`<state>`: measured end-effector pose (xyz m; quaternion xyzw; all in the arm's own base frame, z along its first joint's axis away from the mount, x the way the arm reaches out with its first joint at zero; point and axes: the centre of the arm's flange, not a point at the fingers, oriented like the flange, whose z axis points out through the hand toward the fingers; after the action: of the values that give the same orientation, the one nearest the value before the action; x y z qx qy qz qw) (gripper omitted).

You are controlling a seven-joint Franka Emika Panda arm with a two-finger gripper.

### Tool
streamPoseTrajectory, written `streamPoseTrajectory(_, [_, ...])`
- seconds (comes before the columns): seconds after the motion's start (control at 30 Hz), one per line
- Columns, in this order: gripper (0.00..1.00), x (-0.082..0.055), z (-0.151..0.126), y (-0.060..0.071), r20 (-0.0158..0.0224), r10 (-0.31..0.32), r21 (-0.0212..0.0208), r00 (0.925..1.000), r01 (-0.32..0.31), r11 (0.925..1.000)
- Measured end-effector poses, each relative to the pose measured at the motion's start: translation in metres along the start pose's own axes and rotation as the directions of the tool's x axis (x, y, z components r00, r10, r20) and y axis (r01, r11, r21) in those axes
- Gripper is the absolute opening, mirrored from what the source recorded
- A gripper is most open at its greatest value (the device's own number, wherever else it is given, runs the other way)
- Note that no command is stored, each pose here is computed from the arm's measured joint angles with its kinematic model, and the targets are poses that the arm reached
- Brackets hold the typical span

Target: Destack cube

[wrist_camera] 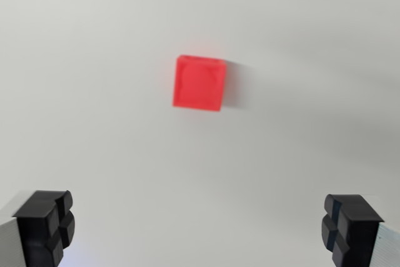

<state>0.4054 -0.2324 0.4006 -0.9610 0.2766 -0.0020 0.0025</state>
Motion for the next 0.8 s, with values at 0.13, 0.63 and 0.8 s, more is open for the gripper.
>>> streamPoseTrajectory(0.13, [1.0,0.0,-0.005,0.0,0.0011,0.0,0.0002,1.0,0.0,1.0])
streamPoseTrajectory(0.63, [1.0,0.0,-0.012,0.0,0.0026,0.001,-0.0001,1.0,-0.001,1.0])
streamPoseTrajectory(0.8, [1.0,0.0,-0.012,0.0,0.0028,0.001,-0.0001,1.0,-0.001,1.0])
